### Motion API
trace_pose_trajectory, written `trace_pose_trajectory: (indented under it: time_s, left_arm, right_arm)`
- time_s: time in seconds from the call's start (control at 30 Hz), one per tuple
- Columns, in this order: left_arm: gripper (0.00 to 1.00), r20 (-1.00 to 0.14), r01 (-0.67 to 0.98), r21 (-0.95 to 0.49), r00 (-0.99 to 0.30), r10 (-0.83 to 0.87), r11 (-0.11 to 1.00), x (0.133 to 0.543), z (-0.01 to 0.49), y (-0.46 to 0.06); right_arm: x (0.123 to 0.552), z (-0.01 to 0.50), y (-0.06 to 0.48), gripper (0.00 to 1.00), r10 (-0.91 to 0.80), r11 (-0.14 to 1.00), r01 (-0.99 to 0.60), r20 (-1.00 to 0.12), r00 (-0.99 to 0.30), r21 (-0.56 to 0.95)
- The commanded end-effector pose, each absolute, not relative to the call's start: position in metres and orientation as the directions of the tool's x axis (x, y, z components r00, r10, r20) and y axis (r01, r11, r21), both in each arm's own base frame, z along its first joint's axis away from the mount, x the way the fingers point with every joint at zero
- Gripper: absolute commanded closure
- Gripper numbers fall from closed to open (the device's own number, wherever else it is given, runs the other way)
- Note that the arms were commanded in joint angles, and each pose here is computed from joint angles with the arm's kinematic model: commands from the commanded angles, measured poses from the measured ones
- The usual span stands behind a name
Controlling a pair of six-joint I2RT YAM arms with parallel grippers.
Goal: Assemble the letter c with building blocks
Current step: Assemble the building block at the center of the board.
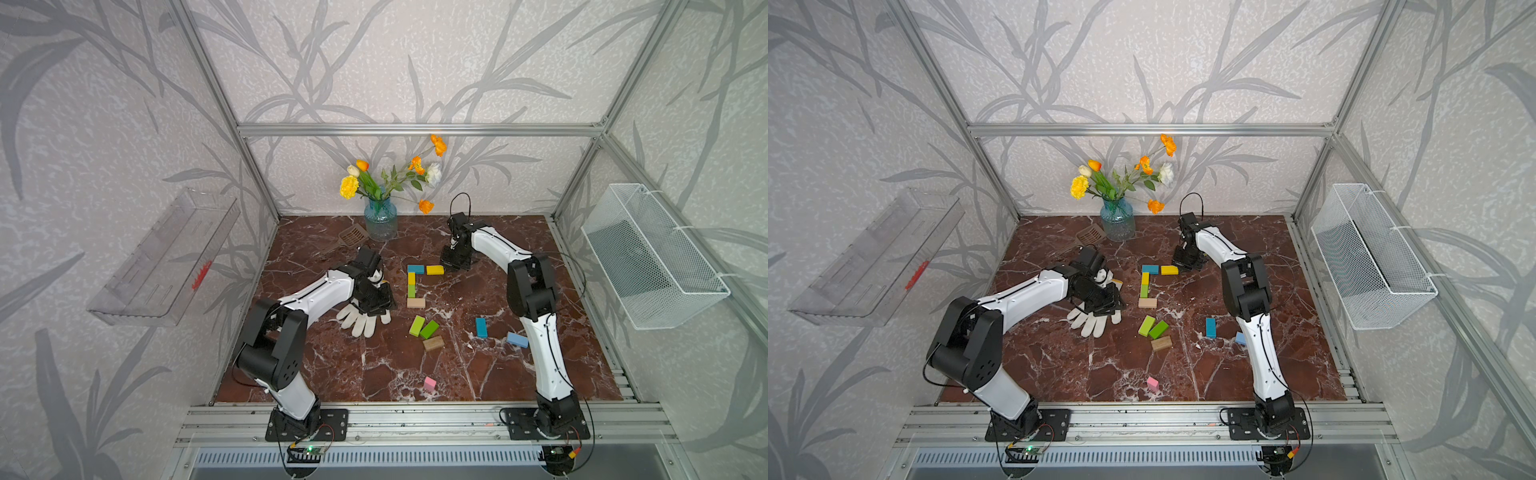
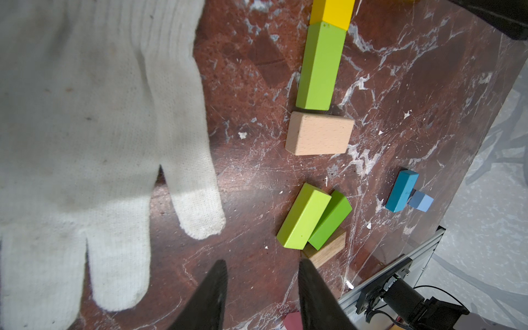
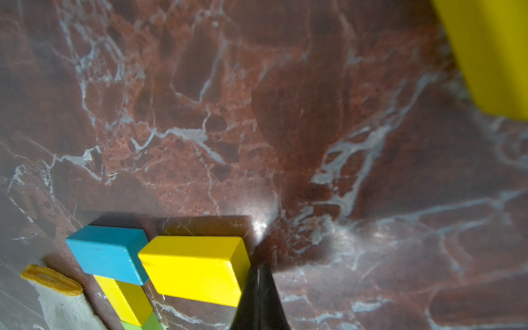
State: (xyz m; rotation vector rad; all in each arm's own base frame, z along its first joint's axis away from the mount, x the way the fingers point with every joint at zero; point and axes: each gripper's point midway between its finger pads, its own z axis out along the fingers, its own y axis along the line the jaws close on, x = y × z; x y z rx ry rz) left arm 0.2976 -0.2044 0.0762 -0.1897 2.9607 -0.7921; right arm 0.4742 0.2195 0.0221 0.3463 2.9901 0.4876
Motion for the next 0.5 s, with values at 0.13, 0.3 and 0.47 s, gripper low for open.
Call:
trace_pose_trajectory:
  time_s: [0.13,0.3,0.47]
  left_arm:
    - [0.57,-0.042,-0.093,-0.506,-0.990,-0.132,0.858,0.3003,0.0776,-0.2045]
    - [0.58,-0.042,-0.092,-0.506,-0.990,-0.131,0.858,0.3003,0.0775,-0.2046]
    - [0.58,-0.043,-0.093,-0.507,-0.990,-0.134,0.857,0.3008,0.0779,-0.2043]
  right_arm:
    - [0.4733,0.0174,0.2268,1.00,0.241,0.920,0.214,-0.044,-0.969,0.328]
    - [0.4752,0.0176,0.2263,1.00,0.242,0.921,0.213,-0.051,-0.969,0.325]
    - [0.4789,0.0184,0.2245,1.00,0.237,0.928,0.205,-0.067,-0.969,0.313]
